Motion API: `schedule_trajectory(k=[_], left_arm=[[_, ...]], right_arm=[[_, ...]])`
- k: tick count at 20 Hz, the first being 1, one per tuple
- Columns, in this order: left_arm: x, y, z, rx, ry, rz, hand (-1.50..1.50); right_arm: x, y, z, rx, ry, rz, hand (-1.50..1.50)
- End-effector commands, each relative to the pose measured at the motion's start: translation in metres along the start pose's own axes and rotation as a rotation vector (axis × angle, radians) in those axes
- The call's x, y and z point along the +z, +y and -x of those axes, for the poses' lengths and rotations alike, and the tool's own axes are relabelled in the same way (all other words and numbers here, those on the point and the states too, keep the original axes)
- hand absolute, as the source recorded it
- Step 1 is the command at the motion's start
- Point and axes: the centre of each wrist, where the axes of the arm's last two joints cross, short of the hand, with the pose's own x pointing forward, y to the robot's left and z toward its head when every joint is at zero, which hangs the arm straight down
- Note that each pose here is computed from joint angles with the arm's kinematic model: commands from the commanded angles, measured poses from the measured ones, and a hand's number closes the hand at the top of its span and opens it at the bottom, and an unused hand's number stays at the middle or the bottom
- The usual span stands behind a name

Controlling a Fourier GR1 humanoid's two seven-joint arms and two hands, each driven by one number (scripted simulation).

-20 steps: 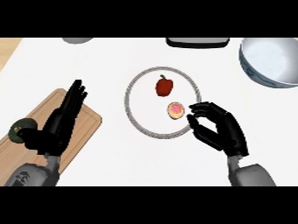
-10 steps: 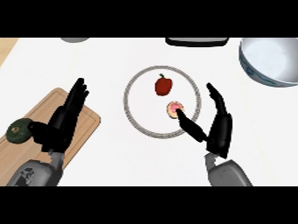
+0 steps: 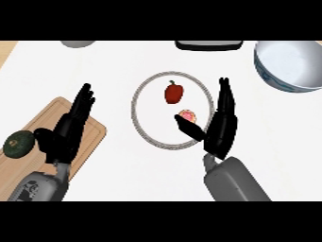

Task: Pick the cupcake from the placemat and place it in the bowl

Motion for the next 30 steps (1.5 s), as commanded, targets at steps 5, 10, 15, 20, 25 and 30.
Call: schedule_trajectory(k=[5, 10, 15, 20, 25, 30], left_arm=[[0.004, -0.005, 0.004, -0.002, 0.01, 0.016, 0.0], [0.007, -0.005, 0.007, 0.002, 0.006, -0.007, 0.0], [-0.003, -0.005, -0.006, 0.002, -0.005, -0.004, 0.0], [0.008, -0.007, -0.015, 0.009, -0.011, 0.025, 0.0], [0.01, -0.008, 0.001, 0.008, -0.01, 0.012, 0.0], [-0.01, 0.002, 0.007, 0.01, -0.012, 0.006, 0.0]], right_arm=[[-0.037, 0.007, -0.071, 0.144, 0.254, -0.059, -1.5], [-0.043, 0.007, -0.103, 0.229, 0.427, -0.154, -1.5], [-0.024, 0.002, -0.087, 0.281, 0.51, -0.228, -1.5], [-0.004, 0.005, -0.08, 0.253, 0.512, -0.257, -1.5], [-0.026, 0.0, -0.1, 0.188, 0.497, -0.248, -1.5], [0.014, -0.004, -0.088, 0.09, 0.441, -0.239, -1.5]])
